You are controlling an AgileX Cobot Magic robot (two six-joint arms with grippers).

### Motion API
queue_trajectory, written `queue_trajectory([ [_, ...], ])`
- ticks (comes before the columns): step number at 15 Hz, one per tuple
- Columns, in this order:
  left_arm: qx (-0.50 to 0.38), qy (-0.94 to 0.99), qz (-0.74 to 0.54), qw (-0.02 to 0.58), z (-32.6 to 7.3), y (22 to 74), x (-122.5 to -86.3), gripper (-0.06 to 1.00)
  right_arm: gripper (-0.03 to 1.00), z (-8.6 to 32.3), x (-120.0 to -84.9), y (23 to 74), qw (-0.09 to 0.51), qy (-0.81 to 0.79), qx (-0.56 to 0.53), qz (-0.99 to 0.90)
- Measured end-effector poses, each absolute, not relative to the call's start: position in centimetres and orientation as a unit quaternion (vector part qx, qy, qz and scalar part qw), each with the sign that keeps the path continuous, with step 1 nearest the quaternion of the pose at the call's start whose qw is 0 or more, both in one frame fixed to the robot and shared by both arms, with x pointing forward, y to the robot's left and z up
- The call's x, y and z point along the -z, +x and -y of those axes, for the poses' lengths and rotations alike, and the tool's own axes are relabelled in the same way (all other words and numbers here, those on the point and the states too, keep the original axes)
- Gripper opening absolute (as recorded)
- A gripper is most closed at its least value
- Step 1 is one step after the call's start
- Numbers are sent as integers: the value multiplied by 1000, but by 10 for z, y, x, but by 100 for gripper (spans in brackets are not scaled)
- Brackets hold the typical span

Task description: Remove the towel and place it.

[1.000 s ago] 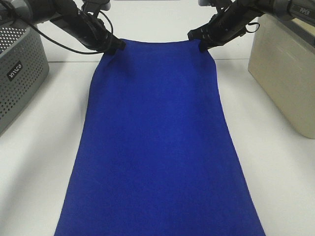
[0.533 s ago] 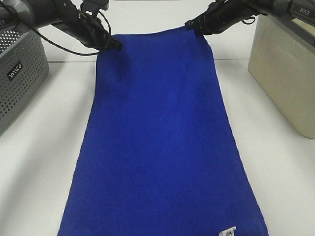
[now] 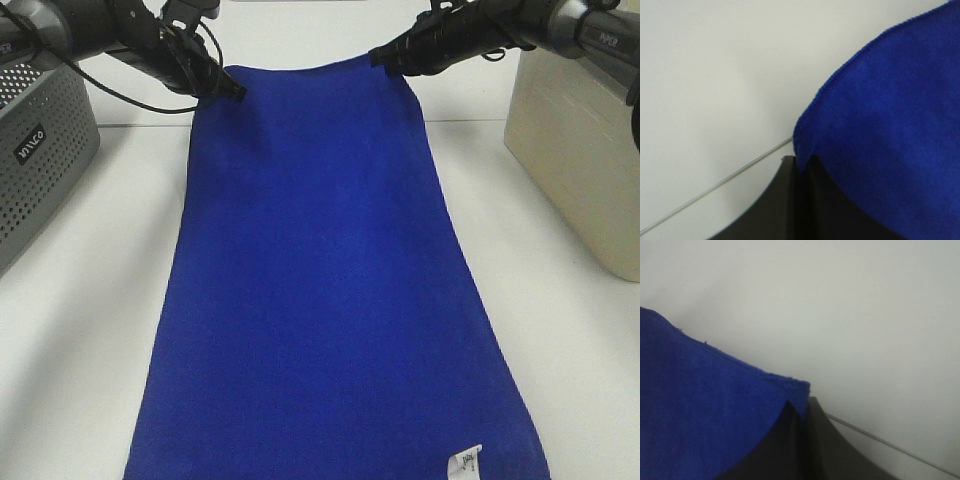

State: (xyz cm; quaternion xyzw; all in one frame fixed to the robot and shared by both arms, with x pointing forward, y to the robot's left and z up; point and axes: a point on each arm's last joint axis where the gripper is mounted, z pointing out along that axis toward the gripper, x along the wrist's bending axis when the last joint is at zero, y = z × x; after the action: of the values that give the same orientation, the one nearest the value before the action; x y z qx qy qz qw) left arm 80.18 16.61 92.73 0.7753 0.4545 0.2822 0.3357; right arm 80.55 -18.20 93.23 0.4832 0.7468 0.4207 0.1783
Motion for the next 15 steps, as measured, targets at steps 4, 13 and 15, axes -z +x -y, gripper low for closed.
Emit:
queue_trajectory([
  [4, -302, 770, -449, 336, -167, 807, -910, 2, 2, 185, -920, 808, 192, 476, -413, -752],
  [13, -317, 764, -449, 338, -168, 812, -880, 2, 2, 197, -873, 813, 179, 501, -394, -749],
  [15, -322, 762, -448, 339, -168, 813, -875, 2, 2, 197, -866, 813, 176, 504, -391, -750],
])
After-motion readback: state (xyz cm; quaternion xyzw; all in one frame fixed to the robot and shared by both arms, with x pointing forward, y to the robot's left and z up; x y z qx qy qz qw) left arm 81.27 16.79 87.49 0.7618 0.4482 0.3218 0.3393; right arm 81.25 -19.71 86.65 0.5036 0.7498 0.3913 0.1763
